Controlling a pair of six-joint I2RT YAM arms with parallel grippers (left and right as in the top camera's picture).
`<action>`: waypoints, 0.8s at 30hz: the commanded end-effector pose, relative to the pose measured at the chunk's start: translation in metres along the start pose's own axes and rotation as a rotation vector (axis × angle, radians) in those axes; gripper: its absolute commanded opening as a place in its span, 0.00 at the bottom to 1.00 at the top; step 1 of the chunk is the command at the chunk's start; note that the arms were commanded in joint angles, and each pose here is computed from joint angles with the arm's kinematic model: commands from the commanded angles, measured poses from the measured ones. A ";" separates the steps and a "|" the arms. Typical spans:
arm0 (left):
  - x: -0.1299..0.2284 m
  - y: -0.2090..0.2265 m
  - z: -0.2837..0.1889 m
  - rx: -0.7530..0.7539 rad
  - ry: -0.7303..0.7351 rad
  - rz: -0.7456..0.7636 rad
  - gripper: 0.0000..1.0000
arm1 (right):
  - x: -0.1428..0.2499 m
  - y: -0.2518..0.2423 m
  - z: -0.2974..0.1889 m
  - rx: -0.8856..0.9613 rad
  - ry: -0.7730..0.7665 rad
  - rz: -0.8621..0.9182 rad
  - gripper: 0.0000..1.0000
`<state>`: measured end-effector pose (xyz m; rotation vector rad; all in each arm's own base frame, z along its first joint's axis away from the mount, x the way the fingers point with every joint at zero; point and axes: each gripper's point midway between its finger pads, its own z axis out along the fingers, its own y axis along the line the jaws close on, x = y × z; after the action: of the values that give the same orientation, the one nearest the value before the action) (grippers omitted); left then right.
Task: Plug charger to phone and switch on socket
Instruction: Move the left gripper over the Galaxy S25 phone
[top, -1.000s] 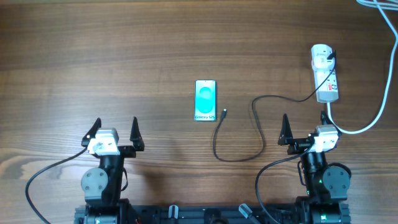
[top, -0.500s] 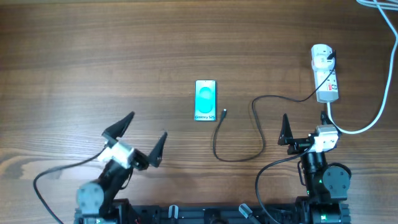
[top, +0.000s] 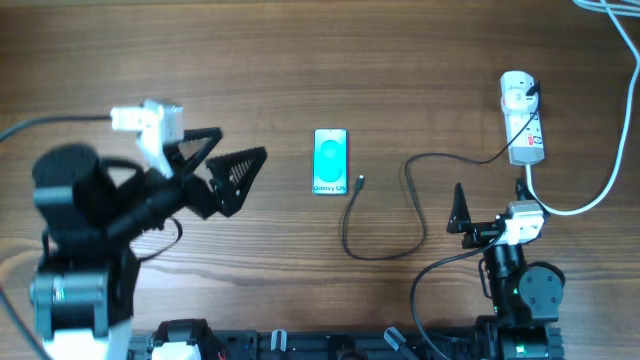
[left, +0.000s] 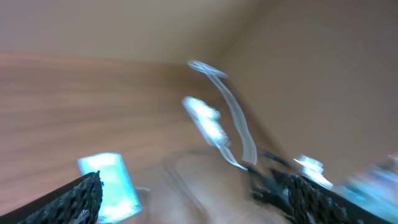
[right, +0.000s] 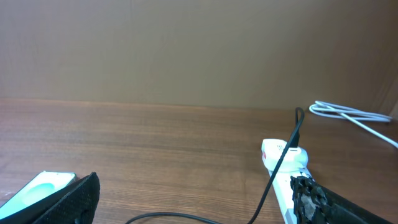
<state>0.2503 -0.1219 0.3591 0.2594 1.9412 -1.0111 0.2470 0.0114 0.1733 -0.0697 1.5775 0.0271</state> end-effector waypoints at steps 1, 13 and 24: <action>0.004 -0.018 0.020 0.220 0.140 -0.164 1.00 | -0.001 0.000 0.000 0.002 -0.005 0.004 1.00; 0.095 0.059 0.139 -0.662 0.766 -0.286 1.00 | -0.001 0.000 0.000 0.003 -0.005 0.004 1.00; 0.168 0.119 0.223 -0.742 0.878 -0.323 1.00 | -0.001 0.000 0.000 0.002 -0.005 0.004 1.00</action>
<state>0.3498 -0.2404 0.1240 -0.0319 3.0622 -0.3235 0.2471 0.0114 0.1731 -0.0697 1.5783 0.0271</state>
